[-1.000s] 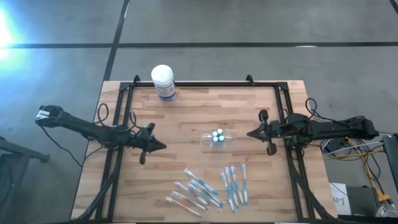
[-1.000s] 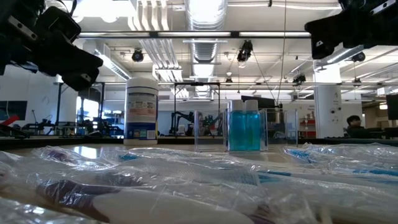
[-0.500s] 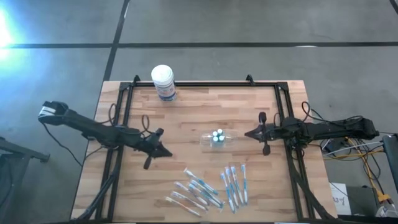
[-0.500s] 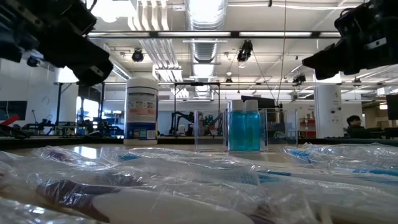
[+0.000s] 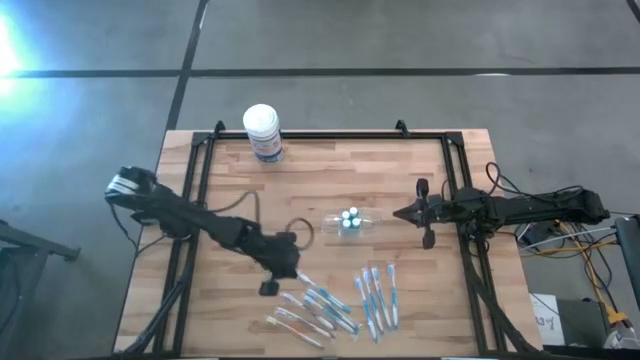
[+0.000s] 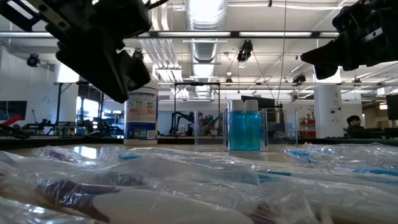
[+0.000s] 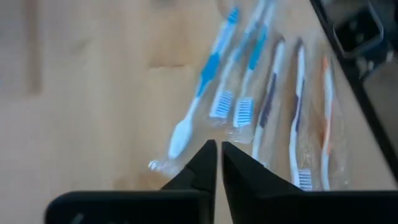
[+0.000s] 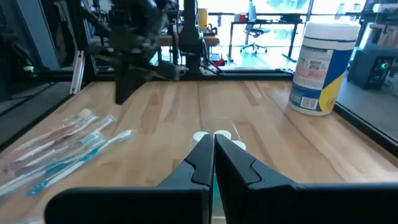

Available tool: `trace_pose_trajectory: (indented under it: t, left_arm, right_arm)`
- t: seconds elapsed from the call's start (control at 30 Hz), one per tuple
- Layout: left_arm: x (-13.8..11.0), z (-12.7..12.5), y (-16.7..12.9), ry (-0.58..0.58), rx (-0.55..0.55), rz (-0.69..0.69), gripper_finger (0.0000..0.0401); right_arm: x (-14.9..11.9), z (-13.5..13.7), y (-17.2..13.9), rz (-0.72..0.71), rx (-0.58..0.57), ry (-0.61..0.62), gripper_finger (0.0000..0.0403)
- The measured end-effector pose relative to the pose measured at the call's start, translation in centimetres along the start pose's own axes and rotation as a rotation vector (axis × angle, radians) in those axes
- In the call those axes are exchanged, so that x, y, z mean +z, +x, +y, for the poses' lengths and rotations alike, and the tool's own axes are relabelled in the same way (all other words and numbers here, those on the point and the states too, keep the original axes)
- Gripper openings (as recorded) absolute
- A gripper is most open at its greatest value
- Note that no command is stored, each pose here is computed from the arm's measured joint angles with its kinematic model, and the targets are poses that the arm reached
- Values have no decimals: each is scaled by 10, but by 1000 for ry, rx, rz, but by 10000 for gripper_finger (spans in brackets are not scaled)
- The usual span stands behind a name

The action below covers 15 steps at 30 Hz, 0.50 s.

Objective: Pick & Place toothbrushing station
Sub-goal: Put the blue toothbrush into the transparent organizer

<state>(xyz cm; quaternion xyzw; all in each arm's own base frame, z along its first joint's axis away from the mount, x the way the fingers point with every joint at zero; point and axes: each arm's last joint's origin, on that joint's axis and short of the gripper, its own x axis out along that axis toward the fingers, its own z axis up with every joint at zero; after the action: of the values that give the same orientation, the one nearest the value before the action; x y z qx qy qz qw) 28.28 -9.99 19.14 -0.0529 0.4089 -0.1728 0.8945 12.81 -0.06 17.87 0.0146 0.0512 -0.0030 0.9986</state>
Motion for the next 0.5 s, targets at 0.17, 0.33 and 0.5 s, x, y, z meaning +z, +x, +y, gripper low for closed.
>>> trace_pose_trajectory:
  t: [0.17, 0.33, 0.5]
  left_arm:
    - [24, -7, 20, 127, 28, 69, 85]
    - [31, -3, 33, 188, 91, 118, 150]
    - [24, 1, 40, 179, 101, 199, 199]
  right_arm:
    - [1, 0, 0, -6, 1, -14, 9]
    - [0, 0, 0, -4, 1, -42, 9]
    - [0, 0, 0, -1, 1, -56, 9]
